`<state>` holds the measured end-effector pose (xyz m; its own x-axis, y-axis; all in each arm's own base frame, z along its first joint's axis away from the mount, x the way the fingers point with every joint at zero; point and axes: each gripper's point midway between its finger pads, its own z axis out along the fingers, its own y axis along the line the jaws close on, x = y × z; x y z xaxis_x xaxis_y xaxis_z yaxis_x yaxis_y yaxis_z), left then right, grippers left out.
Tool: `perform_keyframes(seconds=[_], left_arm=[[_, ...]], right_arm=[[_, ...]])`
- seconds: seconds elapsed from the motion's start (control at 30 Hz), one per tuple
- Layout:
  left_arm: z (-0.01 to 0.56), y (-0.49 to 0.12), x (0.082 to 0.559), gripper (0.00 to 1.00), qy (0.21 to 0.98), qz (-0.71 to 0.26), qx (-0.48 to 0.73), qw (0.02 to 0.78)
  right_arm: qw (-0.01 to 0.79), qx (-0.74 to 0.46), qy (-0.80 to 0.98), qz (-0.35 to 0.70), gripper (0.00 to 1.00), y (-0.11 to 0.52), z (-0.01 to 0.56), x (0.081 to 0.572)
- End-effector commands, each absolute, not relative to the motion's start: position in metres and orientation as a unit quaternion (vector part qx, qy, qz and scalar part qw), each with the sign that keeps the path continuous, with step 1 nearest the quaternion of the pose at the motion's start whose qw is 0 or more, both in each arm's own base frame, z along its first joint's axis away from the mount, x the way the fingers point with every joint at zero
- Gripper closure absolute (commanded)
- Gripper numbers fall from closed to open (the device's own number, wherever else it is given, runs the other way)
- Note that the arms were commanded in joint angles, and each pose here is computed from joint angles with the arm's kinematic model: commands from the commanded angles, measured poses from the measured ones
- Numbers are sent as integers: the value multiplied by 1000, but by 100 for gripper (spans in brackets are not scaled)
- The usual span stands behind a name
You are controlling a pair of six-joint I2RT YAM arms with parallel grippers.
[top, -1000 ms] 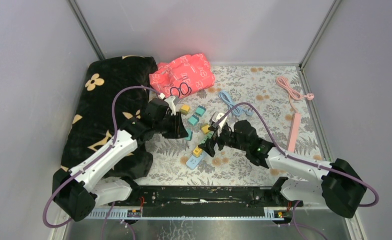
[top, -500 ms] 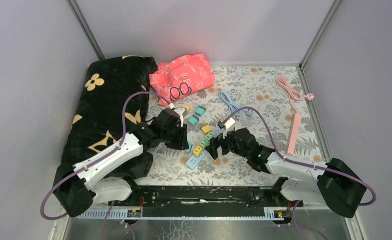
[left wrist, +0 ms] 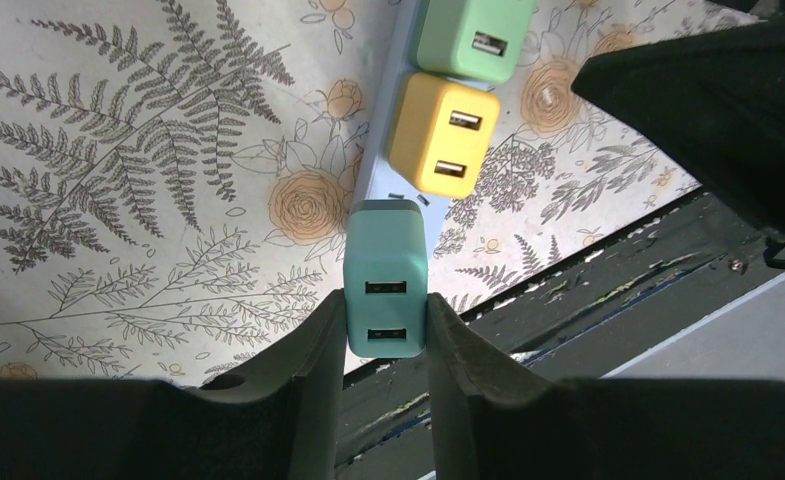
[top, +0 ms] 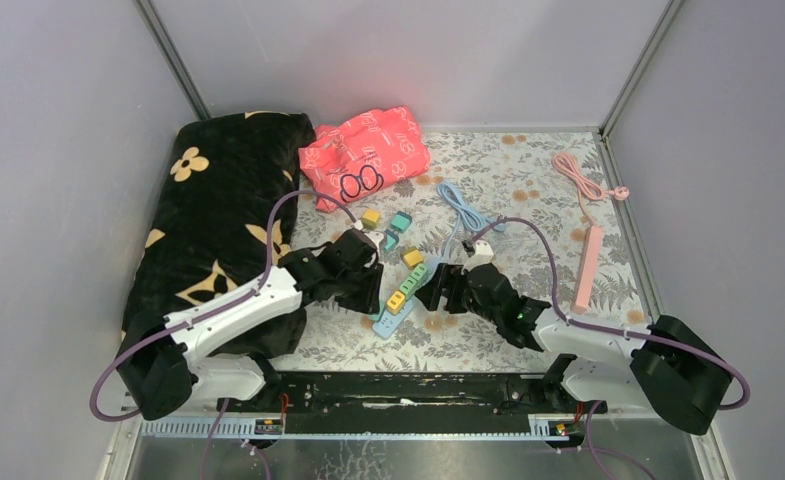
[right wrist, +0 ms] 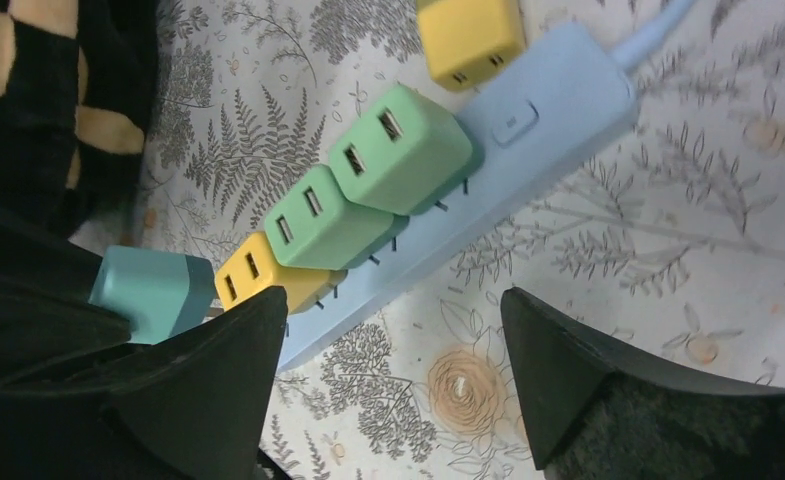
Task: Insert the plug
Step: Insert the plug into the socket.
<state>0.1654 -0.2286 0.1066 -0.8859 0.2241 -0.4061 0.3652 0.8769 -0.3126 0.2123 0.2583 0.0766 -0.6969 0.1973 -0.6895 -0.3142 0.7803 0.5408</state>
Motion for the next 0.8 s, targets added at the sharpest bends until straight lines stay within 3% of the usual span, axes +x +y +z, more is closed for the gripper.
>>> perform_keyframes(seconds=[0.0, 0.1, 0.37, 0.77], left_arm=[[109, -229, 166, 100, 952, -178, 169, 184], [108, -230, 163, 100, 952, -174, 178, 179], [105, -238, 159, 100, 949, -168, 203, 171], [101, -239, 162, 100, 949, -148, 215, 174]], right_arm=[[345, 91, 854, 379, 19, 262, 71, 208], [329, 131, 849, 392, 28, 261, 64, 206], [282, 178, 828, 450, 40, 278, 52, 201], [242, 234, 818, 466, 48, 283, 30, 200]])
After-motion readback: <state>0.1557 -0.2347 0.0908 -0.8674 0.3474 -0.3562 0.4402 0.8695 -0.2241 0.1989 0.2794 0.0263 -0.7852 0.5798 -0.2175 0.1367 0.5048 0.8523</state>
